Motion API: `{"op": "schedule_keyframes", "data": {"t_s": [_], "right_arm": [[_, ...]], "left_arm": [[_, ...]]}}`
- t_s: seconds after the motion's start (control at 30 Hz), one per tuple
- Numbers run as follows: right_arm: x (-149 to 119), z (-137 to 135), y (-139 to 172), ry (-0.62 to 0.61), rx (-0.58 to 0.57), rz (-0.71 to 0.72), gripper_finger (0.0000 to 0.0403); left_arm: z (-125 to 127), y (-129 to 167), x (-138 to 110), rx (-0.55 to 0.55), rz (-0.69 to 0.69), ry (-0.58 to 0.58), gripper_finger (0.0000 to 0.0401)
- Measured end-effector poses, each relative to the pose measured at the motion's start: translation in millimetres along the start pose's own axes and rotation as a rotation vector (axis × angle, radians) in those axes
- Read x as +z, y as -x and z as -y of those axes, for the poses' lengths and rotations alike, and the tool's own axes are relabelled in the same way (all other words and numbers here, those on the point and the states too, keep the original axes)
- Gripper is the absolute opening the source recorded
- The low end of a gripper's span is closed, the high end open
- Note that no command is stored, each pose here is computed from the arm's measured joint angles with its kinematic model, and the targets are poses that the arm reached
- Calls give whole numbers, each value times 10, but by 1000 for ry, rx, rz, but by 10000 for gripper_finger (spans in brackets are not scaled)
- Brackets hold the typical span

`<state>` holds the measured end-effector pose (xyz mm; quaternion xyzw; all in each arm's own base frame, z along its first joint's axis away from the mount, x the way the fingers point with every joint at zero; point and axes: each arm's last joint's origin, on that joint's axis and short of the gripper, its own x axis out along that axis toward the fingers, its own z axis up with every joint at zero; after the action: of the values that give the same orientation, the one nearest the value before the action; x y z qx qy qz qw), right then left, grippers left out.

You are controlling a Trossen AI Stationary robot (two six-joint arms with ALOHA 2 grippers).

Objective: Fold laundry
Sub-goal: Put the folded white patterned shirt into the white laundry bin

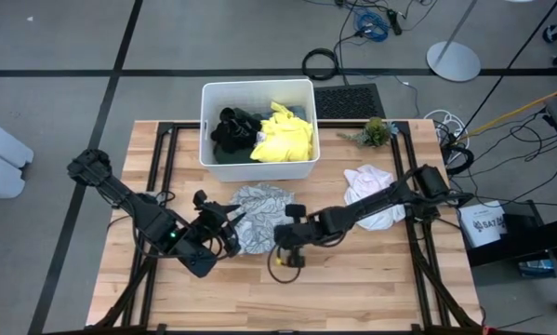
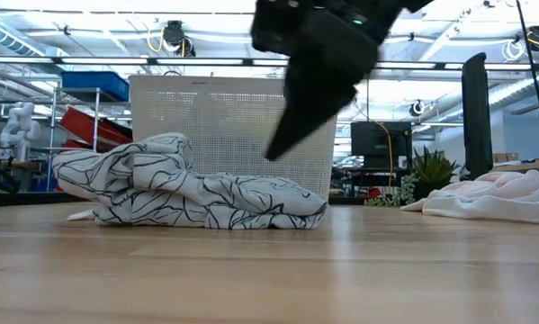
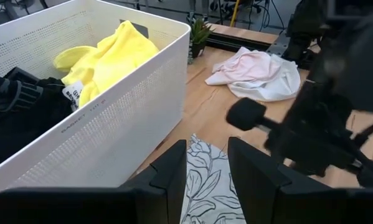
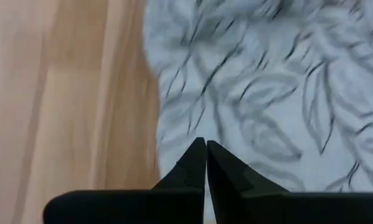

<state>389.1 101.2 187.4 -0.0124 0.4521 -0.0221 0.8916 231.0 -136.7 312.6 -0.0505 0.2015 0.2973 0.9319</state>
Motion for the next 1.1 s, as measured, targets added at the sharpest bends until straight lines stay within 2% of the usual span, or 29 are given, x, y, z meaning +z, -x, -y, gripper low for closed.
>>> {"op": "schedule_keyframes", "data": {"t_s": [0.13, 0.3, 0.43, 0.6, 0.87, 1.03, 1.1], "right_arm": [[-147, -137, 48, 143, 1, -110, 0], [-142, -258, 76, 187, 33, -74, 1], [-126, -259, 74, 238, 35, -57, 21], [-122, -261, 73, 384, 35, -49, 77], [-147, -228, 6, 593, 30, -76, 196], [-211, -154, -40, 889, 46, -151, 245], [-206, -142, -43, 961, 50, -149, 252]], "left_arm": [[-7, 2, -7, 4, -4, -11, 127], [-15, -14, 0, 11, -4, -8, 127], [-14, -18, 4, 11, -2, -3, 127], [-15, -26, 10, 13, 0, 3, 127], [-15, -26, 11, 13, 2, 4, 127], [-14, -26, 11, 13, 2, 4, 127], [-15, -26, 11, 14, 2, 4, 127]]}}
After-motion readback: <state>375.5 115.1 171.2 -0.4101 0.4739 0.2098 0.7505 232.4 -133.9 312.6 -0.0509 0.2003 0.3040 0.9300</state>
